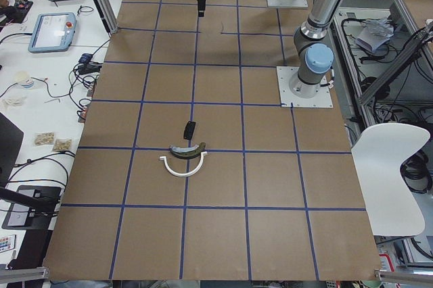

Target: Place bearing gear from tray to pile

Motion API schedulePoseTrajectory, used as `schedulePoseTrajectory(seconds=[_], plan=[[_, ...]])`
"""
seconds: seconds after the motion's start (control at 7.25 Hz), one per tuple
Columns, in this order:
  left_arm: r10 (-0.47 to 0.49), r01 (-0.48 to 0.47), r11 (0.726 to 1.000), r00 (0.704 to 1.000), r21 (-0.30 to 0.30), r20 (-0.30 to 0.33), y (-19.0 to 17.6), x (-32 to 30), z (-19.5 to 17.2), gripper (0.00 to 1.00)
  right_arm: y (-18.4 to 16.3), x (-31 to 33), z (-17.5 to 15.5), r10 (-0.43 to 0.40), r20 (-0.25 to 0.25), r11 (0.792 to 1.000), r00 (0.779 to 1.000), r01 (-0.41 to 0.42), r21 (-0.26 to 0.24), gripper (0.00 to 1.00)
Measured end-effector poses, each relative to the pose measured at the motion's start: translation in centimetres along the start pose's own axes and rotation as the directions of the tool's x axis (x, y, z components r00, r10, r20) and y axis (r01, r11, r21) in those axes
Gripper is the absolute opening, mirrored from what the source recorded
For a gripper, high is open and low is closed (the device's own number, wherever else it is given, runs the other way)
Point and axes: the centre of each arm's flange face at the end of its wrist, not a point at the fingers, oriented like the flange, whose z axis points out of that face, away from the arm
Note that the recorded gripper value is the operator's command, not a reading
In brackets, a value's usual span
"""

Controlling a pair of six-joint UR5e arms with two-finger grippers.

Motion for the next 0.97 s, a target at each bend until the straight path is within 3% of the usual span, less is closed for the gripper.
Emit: schedulePoseTrajectory(seconds=[0.41,0.55,0.69,0.97], plan=[[0.000,0.000,1.000,1.000,0.000,0.000,0.0,0.0,0.0,1.00,1.4,-1.1,1.7,0.016,-0.005,1.000,1.000,-0.016,-0.011,0.45],[0.000,0.000,1.000,1.000,0.000,0.000,0.0,0.0,0.0,1.00,1.5,-1.0,1.6,0.016,-0.014,1.000,1.000,-0.016,-0.017,0.20],[0.000,0.000,1.000,1.000,0.000,0.000,0.0,0.0,0.0,1.00,1.7,-1.0,1.4,0.016,-0.019,1.000,1.000,-0.016,-0.025,0.14],[0.000,0.000,1.000,1.000,0.000,0.000,0.0,0.0,0.0,1.00,1.8,-0.9,1.1,0.016,-0.025,0.999,1.000,-0.017,-0.038,0.12]])
